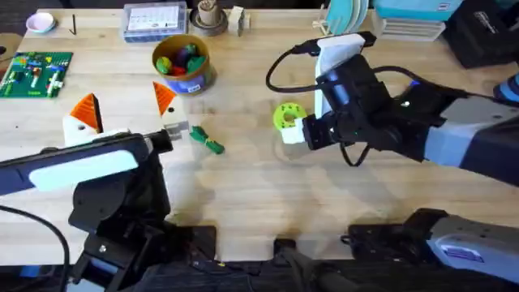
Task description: Pick up the gripper from the table and insert it into the empty holder that is missing its gripper. Then pick up a screw, insert it into the mounting hole, and use the screwdriver to tighten it. Finally, clean up the table by picking up the vegetable and placing it into the bucket.
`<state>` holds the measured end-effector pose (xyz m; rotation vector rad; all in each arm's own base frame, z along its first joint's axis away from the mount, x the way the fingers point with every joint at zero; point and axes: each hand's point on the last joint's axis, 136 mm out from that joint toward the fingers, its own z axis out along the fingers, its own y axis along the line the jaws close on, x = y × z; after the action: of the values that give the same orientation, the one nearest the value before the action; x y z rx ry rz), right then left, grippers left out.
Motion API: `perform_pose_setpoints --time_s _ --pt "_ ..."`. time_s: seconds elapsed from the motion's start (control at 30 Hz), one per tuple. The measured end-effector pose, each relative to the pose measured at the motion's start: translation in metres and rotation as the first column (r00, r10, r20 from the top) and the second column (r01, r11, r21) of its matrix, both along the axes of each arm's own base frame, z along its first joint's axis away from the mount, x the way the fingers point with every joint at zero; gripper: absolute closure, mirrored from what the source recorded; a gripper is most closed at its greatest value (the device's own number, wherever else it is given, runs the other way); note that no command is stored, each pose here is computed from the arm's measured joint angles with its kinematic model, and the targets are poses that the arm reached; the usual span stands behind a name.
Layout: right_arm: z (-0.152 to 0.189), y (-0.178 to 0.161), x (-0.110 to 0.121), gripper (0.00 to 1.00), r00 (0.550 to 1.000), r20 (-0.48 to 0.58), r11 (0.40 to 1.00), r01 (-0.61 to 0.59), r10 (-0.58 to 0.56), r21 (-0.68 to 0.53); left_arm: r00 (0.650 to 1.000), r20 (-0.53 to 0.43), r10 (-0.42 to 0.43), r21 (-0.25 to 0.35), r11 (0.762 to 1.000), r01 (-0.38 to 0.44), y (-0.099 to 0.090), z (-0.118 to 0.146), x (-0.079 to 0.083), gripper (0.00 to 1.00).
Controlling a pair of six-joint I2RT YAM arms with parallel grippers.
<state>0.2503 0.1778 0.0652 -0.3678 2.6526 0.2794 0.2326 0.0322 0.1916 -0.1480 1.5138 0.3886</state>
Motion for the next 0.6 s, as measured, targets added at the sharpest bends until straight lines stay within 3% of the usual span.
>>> perform_pose_setpoints --time_s 0.33,0.6 --pt "-0.0043 0.0007 0.0012 0.512 1.000 -0.013 1.000 0.025 -0.025 0.006 1.000 0.000 0.000 0.000 1.000 0.000 0.0000 -0.0001 0.0000 0.008" --pt "-0.0078 0.0022 0.0040 0.624 0.999 -0.019 0.999 0.049 -0.049 0.014 1.000 0.000 0.000 0.000 1.000 0.000 0.0000 0.0000 0.0000 0.008"
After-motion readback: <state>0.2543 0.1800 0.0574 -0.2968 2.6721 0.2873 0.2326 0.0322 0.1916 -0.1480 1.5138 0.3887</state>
